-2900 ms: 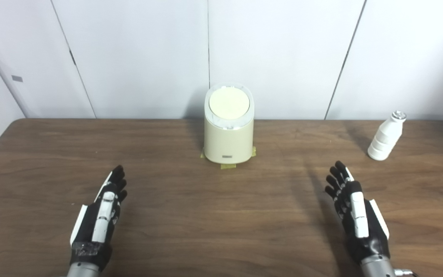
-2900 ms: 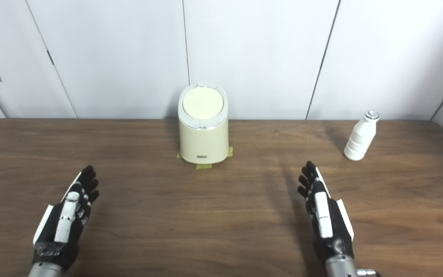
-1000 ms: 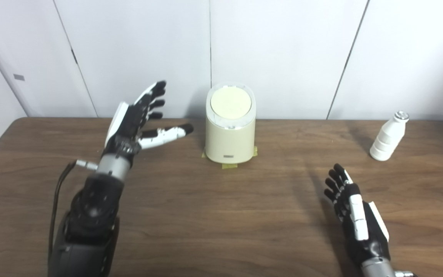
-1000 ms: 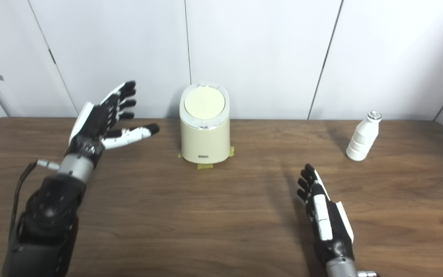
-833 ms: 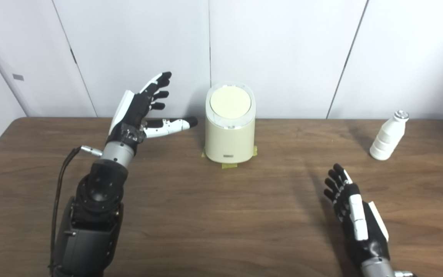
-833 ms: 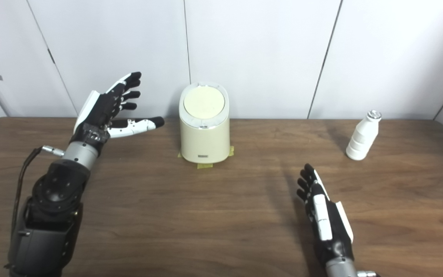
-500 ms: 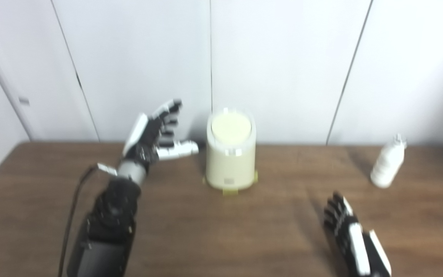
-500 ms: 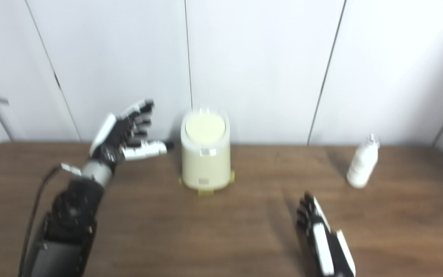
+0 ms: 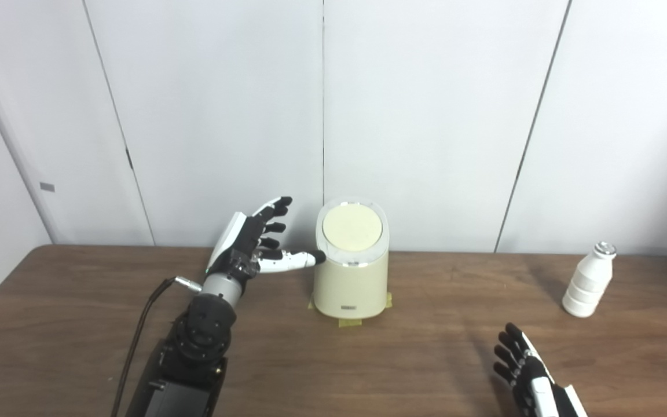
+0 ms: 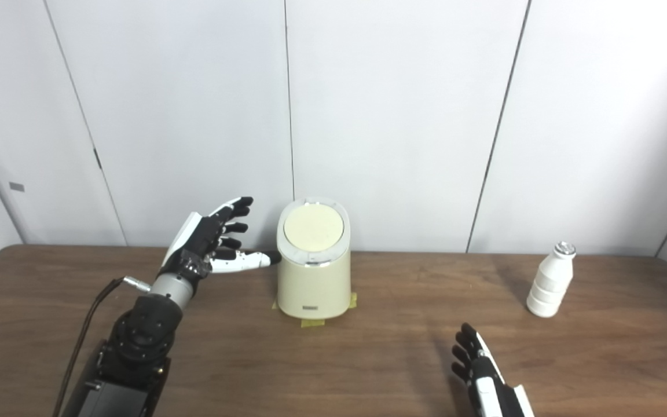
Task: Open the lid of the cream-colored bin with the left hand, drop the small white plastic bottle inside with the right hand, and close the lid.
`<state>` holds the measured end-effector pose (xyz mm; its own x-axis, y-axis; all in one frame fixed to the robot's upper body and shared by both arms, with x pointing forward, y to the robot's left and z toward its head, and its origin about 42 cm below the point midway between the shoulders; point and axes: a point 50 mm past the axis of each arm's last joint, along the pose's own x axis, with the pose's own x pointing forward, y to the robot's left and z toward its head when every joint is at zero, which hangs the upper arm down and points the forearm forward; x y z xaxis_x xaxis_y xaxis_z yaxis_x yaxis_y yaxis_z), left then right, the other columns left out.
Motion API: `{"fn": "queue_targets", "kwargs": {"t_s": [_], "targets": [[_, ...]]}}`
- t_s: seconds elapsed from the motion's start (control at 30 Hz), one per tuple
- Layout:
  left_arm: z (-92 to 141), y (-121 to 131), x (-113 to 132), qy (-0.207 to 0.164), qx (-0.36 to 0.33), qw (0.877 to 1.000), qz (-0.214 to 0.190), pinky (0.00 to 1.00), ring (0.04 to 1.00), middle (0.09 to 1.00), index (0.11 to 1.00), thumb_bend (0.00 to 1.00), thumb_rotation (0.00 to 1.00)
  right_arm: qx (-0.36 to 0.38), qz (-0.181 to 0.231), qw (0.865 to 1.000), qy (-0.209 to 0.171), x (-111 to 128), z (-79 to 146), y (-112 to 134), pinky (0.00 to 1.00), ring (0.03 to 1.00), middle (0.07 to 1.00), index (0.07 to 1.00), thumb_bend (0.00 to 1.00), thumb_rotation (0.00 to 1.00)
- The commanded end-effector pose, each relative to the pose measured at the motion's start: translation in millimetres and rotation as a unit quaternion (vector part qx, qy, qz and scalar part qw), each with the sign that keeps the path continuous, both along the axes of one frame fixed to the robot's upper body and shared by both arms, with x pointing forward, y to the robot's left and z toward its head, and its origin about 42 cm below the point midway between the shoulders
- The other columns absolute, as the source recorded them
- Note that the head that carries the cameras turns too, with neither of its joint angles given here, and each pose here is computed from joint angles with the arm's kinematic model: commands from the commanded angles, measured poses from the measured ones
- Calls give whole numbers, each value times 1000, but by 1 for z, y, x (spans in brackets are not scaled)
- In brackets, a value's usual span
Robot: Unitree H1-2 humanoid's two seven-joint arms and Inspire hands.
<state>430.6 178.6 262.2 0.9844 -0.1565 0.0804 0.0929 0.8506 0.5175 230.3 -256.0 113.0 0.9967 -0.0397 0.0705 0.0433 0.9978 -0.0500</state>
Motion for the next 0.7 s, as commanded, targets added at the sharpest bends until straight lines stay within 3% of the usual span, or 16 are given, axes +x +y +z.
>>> {"fn": "queue_targets", "kwargs": {"t_s": [0.0,0.37,0.67], "targets": [[28,-10,10,-56,5,998,-6,736,850,914,935,864,222,1,-8,999,48,-36,-30,-1,918,936,950,937,489,1000],[35,-23,30,-58,23,998,-9,714,852,923,945,845,299,3,-9,999,50,-36,-33,-1,920,935,950,940,484,1000],[45,-29,45,-37,-9,999,-10,670,838,914,944,804,277,0,-8,998,55,-37,-33,2,913,931,949,941,494,1000]]}}
